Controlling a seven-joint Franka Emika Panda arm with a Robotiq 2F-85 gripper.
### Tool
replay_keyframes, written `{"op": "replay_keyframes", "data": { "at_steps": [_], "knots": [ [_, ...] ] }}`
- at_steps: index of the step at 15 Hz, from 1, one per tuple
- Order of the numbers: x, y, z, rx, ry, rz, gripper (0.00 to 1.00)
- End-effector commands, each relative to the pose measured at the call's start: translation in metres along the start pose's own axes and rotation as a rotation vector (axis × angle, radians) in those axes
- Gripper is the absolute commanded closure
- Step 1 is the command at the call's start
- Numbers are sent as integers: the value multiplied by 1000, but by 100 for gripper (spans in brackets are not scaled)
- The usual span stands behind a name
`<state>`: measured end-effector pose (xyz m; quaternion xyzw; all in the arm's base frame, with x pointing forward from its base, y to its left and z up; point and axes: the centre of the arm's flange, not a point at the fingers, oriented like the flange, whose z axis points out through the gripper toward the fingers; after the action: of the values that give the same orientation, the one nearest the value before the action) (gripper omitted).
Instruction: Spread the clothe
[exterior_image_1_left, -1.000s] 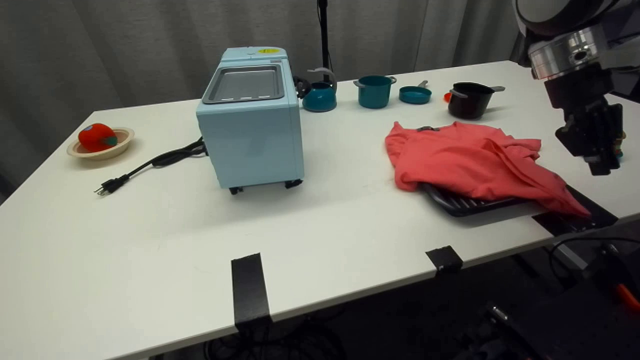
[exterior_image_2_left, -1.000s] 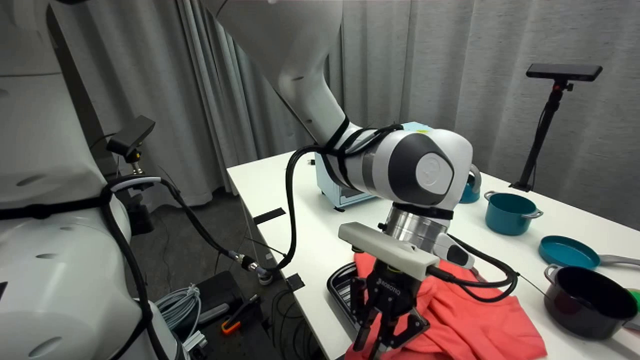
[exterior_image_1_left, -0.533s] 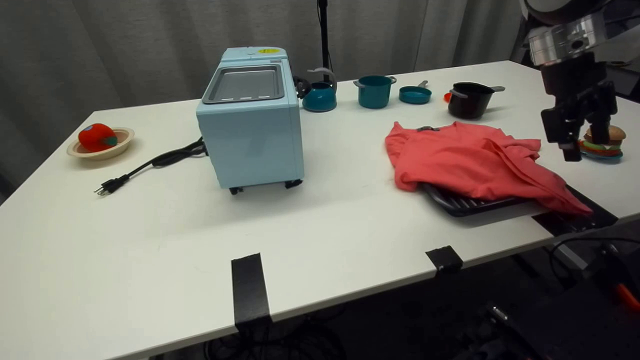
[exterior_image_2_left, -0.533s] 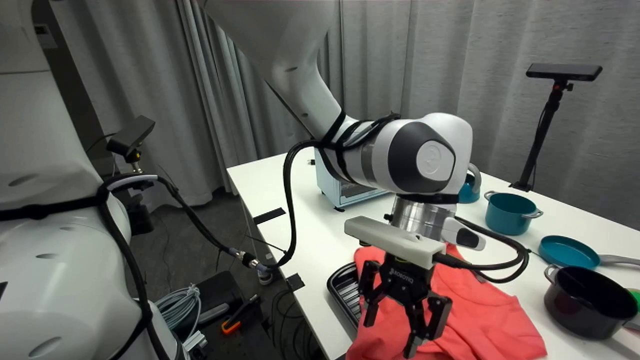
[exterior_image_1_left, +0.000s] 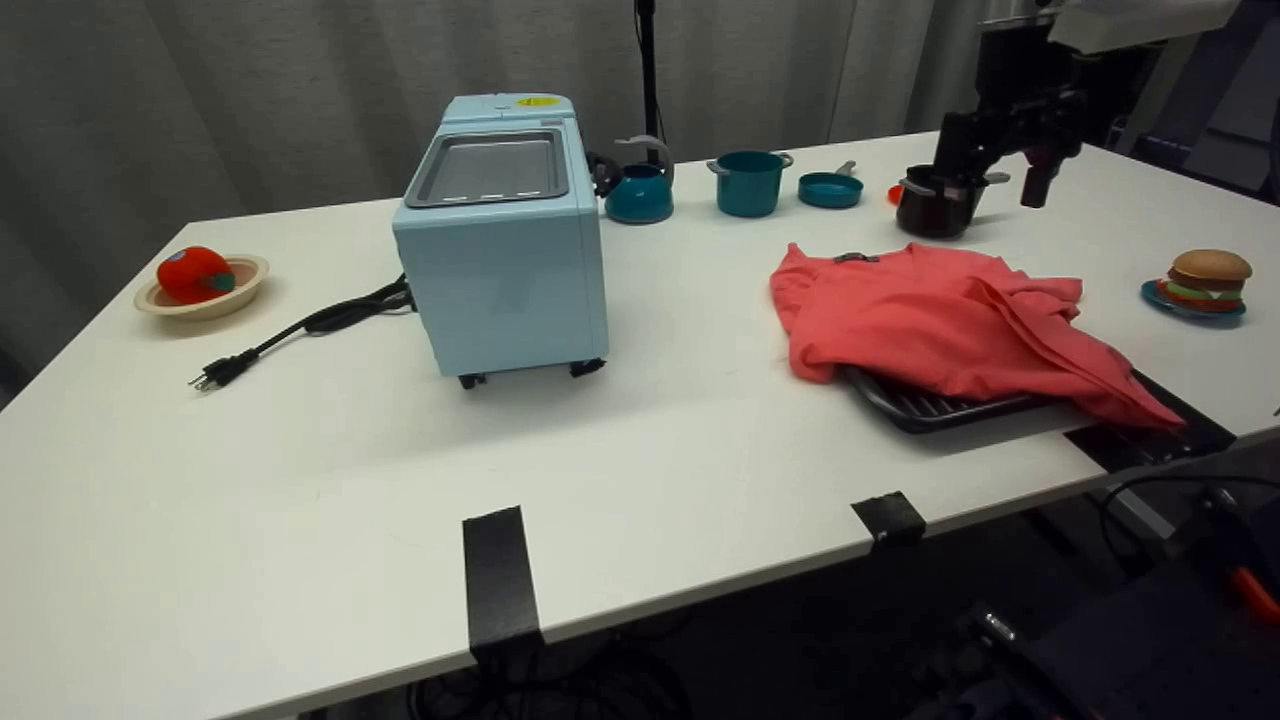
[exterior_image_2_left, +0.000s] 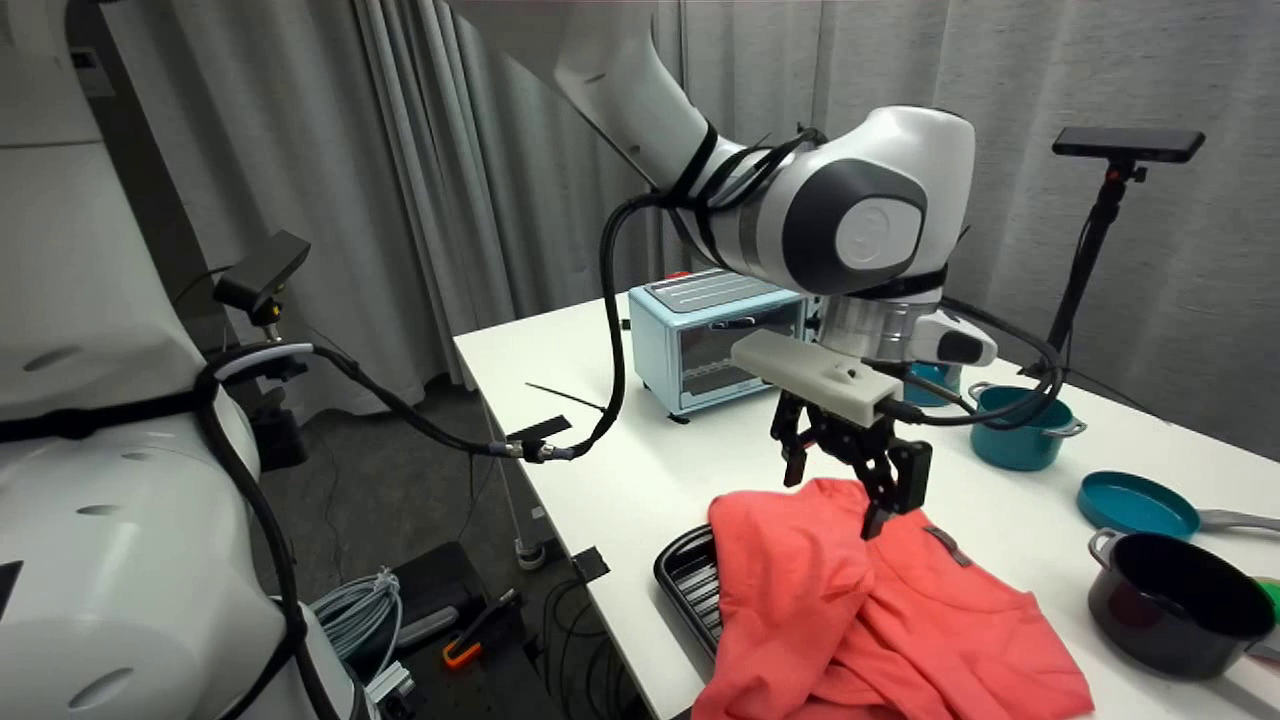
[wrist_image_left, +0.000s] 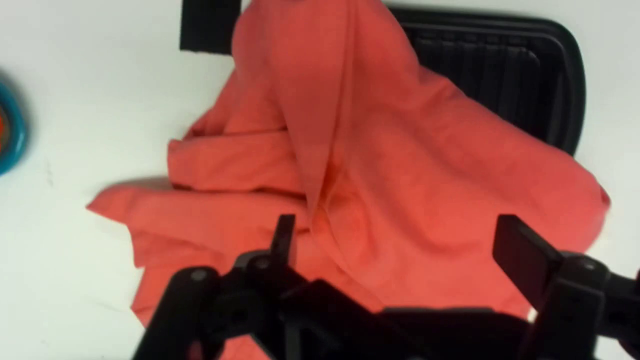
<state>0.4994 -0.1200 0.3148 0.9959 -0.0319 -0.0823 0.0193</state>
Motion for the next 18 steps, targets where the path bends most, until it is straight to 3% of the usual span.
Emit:
{"op": "replay_keyframes", "data": {
  "at_steps": [1,5,8,18],
  "knots": [
    [52,-18,-9,57,106,7,0],
    [95,-23,2,81,148,24,0],
    [117,-21,27,85,112,23,0],
    [148,-48,86,92,26,-28,0]
  ]
}}
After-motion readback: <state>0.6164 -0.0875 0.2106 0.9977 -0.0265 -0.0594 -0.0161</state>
